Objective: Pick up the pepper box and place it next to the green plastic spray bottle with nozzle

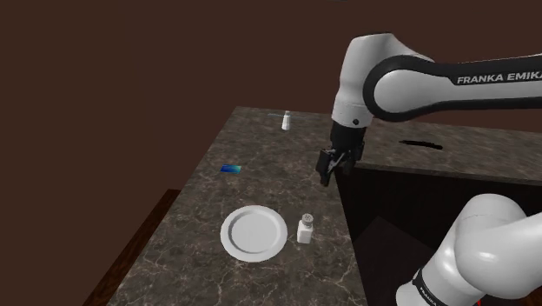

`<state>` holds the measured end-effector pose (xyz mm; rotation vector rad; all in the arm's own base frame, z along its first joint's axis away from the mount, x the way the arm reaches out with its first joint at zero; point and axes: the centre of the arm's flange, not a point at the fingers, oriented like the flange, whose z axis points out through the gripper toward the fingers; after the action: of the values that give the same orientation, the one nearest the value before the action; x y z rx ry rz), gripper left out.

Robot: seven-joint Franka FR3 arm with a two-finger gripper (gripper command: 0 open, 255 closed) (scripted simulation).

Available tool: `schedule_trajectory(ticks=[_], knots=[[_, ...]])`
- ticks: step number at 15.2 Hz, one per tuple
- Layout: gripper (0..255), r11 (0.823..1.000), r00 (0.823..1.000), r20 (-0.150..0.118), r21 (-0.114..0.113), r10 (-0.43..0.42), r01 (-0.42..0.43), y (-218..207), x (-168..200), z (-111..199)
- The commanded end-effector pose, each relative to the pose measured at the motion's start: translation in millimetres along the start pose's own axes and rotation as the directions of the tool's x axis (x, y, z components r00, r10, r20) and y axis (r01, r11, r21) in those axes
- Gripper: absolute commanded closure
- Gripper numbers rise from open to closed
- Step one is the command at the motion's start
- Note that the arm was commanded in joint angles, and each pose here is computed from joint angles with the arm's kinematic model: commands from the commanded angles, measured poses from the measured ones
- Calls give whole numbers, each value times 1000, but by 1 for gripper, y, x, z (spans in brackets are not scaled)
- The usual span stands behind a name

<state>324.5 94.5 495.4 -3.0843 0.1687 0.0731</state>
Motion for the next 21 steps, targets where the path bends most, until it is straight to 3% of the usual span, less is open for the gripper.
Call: schedule_trajectory(ticks=[1, 8, 15, 21], knots=[[0, 1000, 1000, -9, -17, -15, 15, -19, -1, 24], [0, 995, 997, -27, -75, -66, 64, -75, 8, 96], [0, 995, 997, -27, -75, -66, 64, -72, 9, 133], [0, 995, 997, -27, -75, -66, 64, -72, 9, 136]])
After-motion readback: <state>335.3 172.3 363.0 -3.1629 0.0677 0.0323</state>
